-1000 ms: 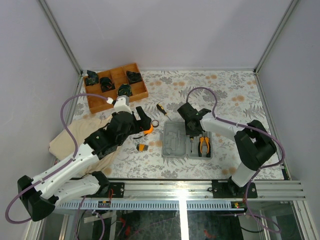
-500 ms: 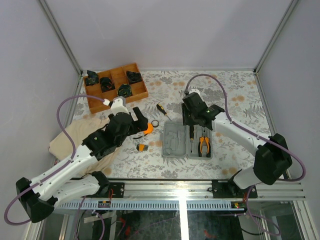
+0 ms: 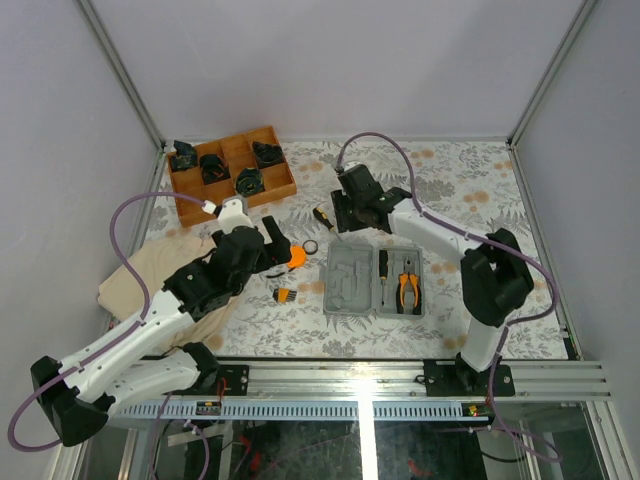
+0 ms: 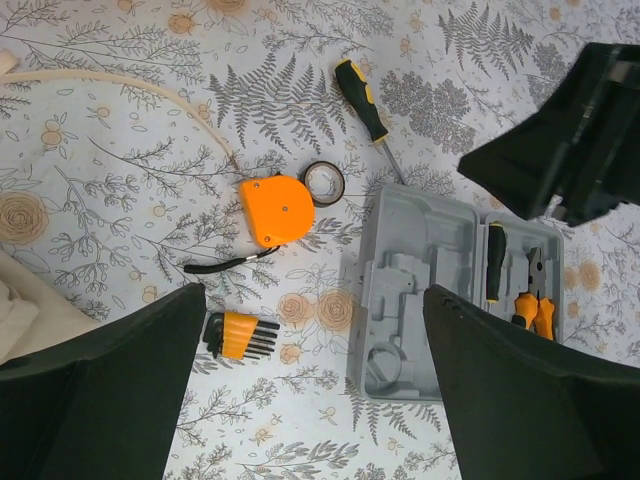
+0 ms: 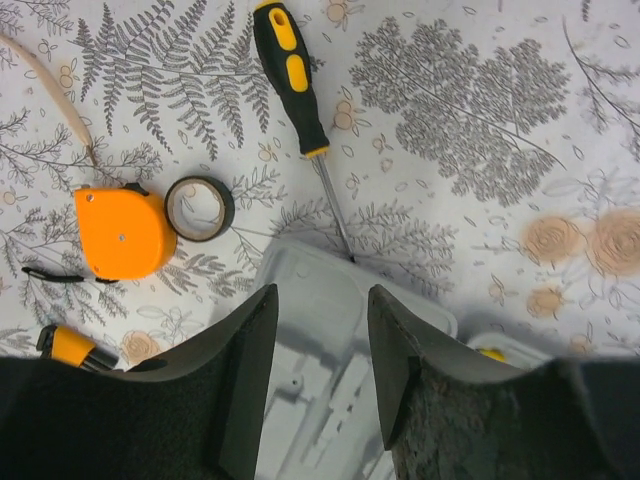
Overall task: Sort the tools into containers
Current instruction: Pick up the screwdriver from the center of the board.
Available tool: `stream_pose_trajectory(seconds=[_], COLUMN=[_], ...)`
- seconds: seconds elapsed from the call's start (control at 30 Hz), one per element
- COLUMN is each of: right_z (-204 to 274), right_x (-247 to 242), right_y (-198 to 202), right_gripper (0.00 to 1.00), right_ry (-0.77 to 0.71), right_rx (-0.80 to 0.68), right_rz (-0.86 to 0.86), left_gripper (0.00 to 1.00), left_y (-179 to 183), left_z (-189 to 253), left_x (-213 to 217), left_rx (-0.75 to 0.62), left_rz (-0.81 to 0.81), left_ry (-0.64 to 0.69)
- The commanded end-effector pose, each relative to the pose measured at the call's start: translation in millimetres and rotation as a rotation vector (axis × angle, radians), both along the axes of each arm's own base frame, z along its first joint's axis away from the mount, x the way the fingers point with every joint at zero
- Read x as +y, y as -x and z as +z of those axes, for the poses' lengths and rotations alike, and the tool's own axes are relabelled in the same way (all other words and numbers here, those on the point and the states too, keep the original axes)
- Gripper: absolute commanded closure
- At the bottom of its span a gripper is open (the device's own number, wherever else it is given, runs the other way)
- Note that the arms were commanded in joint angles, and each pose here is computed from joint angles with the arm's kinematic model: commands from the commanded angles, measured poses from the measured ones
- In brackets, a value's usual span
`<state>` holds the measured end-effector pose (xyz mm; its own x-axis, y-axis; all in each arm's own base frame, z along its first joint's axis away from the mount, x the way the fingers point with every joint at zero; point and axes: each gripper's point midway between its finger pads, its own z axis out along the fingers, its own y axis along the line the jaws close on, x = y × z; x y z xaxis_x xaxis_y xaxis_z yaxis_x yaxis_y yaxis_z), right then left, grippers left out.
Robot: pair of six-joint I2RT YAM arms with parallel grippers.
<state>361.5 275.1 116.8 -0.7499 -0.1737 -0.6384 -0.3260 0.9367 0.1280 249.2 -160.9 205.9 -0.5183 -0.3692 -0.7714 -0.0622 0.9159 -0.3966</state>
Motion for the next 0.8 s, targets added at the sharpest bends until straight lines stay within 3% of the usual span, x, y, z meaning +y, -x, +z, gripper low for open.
stream_pose_trajectory(seconds=[0.0, 0.43, 0.77], right_z=[15, -20, -58], right_x=[23, 39, 51], right_y=[-25, -64, -71], right_gripper=[0.51, 0.5, 0.5], right_ry=[-0.058, -0.019, 0.023], right_rx=[-0.051, -0.006, 0.063], right_rz=[0.06, 0.12, 0.255], left_gripper=[0.11, 0.08, 0.06], left_y=[-3, 2, 3], left_z=[15, 22, 22], left_x=[9, 17, 13], left_rx=[-0.04, -0.067, -0.074], left_rz=[0.035, 0.051, 0.022], left_ry=[0.002, 0.016, 0.025])
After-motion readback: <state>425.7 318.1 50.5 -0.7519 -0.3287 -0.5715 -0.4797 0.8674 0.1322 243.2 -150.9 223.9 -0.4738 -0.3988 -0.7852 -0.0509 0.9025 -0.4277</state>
